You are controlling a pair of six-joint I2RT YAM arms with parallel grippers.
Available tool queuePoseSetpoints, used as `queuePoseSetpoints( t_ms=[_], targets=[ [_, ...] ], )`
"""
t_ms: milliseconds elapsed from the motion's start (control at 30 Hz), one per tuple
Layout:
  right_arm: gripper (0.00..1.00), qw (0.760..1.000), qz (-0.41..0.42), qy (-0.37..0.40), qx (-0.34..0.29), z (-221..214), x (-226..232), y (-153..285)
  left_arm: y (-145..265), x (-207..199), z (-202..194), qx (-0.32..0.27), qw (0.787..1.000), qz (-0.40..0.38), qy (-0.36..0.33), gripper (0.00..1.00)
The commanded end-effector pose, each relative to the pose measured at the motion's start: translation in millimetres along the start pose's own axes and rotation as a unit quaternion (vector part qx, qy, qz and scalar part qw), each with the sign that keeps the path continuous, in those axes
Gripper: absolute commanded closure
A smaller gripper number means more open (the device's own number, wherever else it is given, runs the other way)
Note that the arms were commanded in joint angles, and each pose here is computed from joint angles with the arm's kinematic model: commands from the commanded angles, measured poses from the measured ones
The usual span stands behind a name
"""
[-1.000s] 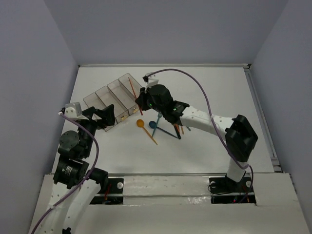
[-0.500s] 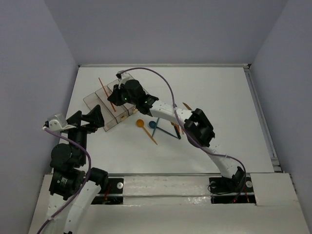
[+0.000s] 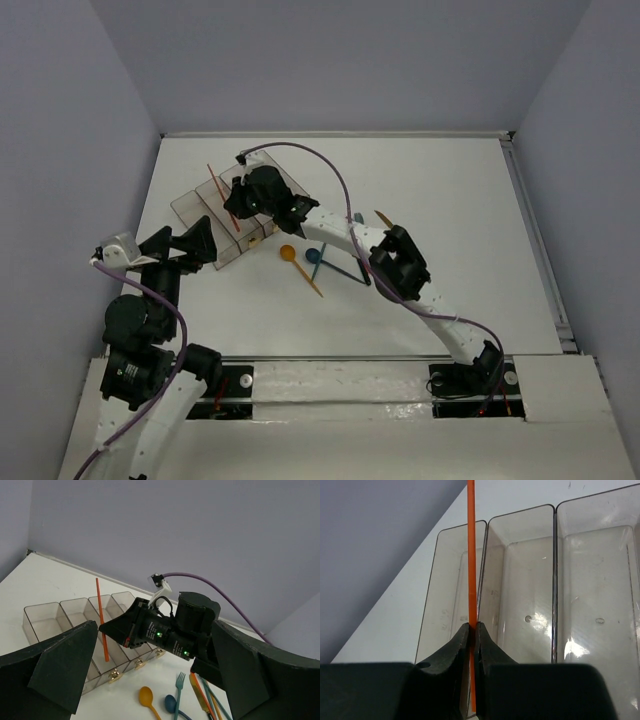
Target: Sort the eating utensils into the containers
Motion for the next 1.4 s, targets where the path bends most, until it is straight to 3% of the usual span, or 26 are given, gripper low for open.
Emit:
queuePoseSetpoints(
  t_ms=[0, 33, 67, 167, 233, 333, 367, 400, 433, 467, 500, 567, 600, 633, 767, 833, 867, 967, 1133, 1367],
  targets=[
    [0.87, 1.0, -0.012, 0.012, -0.003, -2, 0, -7, -2, -11, 5, -0.008, 1.0, -0.027, 0.006, 0.01],
    [0.81, 1.0, -0.013, 0.012, -0.001, -2, -1, -7, -3, -11, 4, -0.007, 1.0, -0.026, 0.005, 0.01],
    [0.66, 1.0, -0.012, 0.011, 0.001, -2, 0, -6, -2, -11, 5, -0.008, 1.0, -0.027, 0.006, 0.01],
    [0.47, 1.0, -0.007, 0.014, -0.007, 6, 4, -2, -3, -11, 4, -0.008, 1.0, -0.027, 0.006, 0.01],
    [0.42, 1.0, -0.005, 0.022, -0.019, 23, 8, 5, -3, -12, 5, -0.008, 1.0, -0.027, 0.005, 0.01],
    [0.42, 0.999, -0.007, 0.03, -0.033, 40, 12, 16, -3, -11, 4, -0.007, 1.0, -0.027, 0.005, 0.01],
    [0.43, 0.998, 0.001, 0.035, -0.06, 70, 22, 33, -3, -11, 3, -0.006, 1.0, -0.027, 0.004, 0.01],
    [0.43, 0.998, -0.004, 0.034, -0.049, 59, 18, 31, -3, -11, 3, -0.006, 1.0, -0.028, 0.004, 0.01],
    [0.46, 0.998, -0.007, 0.035, -0.05, 62, 18, 38, -4, -12, 3, -0.006, 1.0, -0.028, 0.004, 0.01],
    [0.5, 0.995, -0.001, 0.036, -0.088, 96, 28, 58, -4, -12, 2, -0.003, 1.0, -0.029, 0.004, 0.01],
    [0.52, 0.997, -0.013, 0.036, -0.065, 74, 20, 62, -4, -12, 0, -0.001, 1.0, -0.031, 0.002, 0.01],
    [0.58, 0.995, -0.029, 0.04, -0.081, 80, 16, 83, -4, -13, -1, 0.003, 0.999, -0.033, 0.003, 0.01],
    [0.58, 0.993, -0.039, 0.039, -0.105, 103, 20, 110, -5, -13, -2, 0.005, 0.999, -0.034, 0.002, 0.01],
    [0.58, 0.995, -0.062, 0.038, -0.065, 64, 5, 117, -5, -13, -3, 0.006, 0.999, -0.036, 0.002, 0.01],
    [0.65, 0.989, -0.136, 0.033, -0.056, 47, -19, 182, -4, -15, -3, 0.008, 0.999, -0.043, 0.002, 0.01],
    [0.68, 0.98, -0.196, 0.024, -0.001, 5, -45, 219, -3, -16, -4, 0.008, 0.999, -0.046, 0.002, 0.01],
    [0.69, 0.97, -0.235, 0.024, 0.054, -32, -71, 239, -3, -17, -4, 0.01, 0.999, -0.049, 0.001, 0.01],
    [0.71, 0.951, -0.291, 0.007, 0.101, -62, -104, 284, -5, -19, -7, 0.016, 0.998, -0.054, -0.002, 0.01],
    [0.74, 0.936, -0.312, -0.003, 0.16, -94, -129, 313, -6, -19, -8, 0.018, 0.998, -0.057, -0.003, 0.01],
    [0.76, 0.926, -0.325, 0.006, 0.195, -103, -146, 312, -7, -19, -12, 0.026, 0.998, -0.055, -0.004, 0.01]
  ],
)
Point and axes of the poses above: each gripper's point midway between its finger pads, its own y axis back along the fingers, its own x axis along the line the jaws close on, z = x × y, the point moved 2 cm from there along y, back along the fingers, and after that the axes turned 10 degrees about y, right-handed, at the moved point
